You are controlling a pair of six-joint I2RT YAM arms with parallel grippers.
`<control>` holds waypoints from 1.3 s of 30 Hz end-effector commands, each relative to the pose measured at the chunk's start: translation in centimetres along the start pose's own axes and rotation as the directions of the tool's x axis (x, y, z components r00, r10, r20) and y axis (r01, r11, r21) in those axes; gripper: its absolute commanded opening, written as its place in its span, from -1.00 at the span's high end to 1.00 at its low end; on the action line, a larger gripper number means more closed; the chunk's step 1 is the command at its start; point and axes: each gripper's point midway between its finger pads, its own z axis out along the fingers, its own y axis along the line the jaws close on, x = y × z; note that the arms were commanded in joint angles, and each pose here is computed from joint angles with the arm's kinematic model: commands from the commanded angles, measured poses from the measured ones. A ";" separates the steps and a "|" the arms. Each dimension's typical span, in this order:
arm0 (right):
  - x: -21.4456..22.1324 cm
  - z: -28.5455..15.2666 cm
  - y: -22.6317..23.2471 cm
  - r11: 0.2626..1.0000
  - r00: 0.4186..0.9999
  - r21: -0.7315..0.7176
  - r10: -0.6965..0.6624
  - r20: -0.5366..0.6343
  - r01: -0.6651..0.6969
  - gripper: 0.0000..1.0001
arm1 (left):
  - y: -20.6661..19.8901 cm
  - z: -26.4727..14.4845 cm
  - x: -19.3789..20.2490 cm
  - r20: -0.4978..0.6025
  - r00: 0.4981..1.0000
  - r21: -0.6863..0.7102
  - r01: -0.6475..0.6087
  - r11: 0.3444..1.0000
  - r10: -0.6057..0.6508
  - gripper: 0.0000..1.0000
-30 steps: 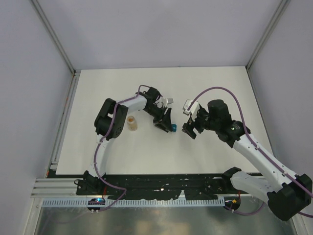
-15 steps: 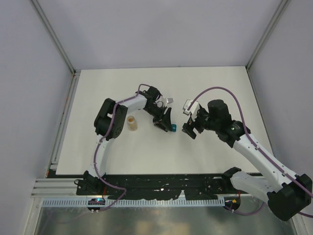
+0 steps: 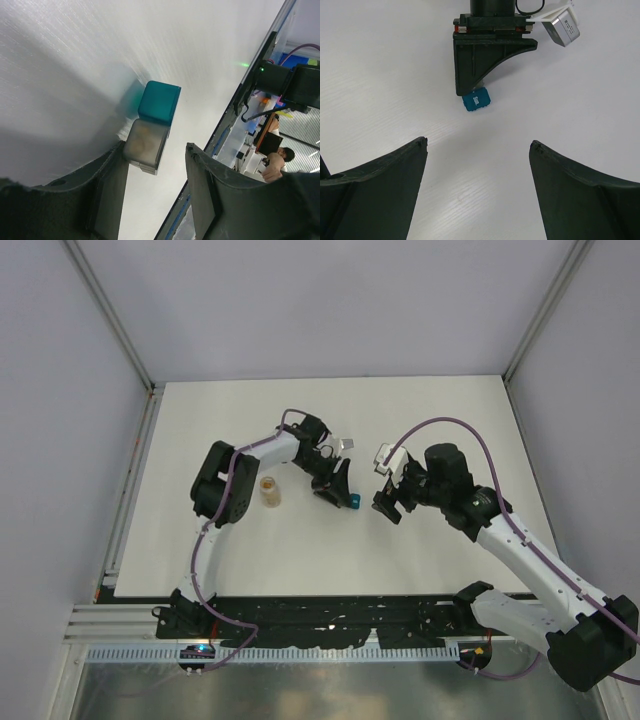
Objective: Sort the pills into containers
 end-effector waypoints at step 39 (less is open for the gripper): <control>-1.4 -0.5 -0.9 0.999 0.998 0.033 -0.024 0.055 0.022 -0.75 | 2.0 -2.1 -0.3 0.038 0.993 -0.194 -0.100 0.976 0.109 -0.13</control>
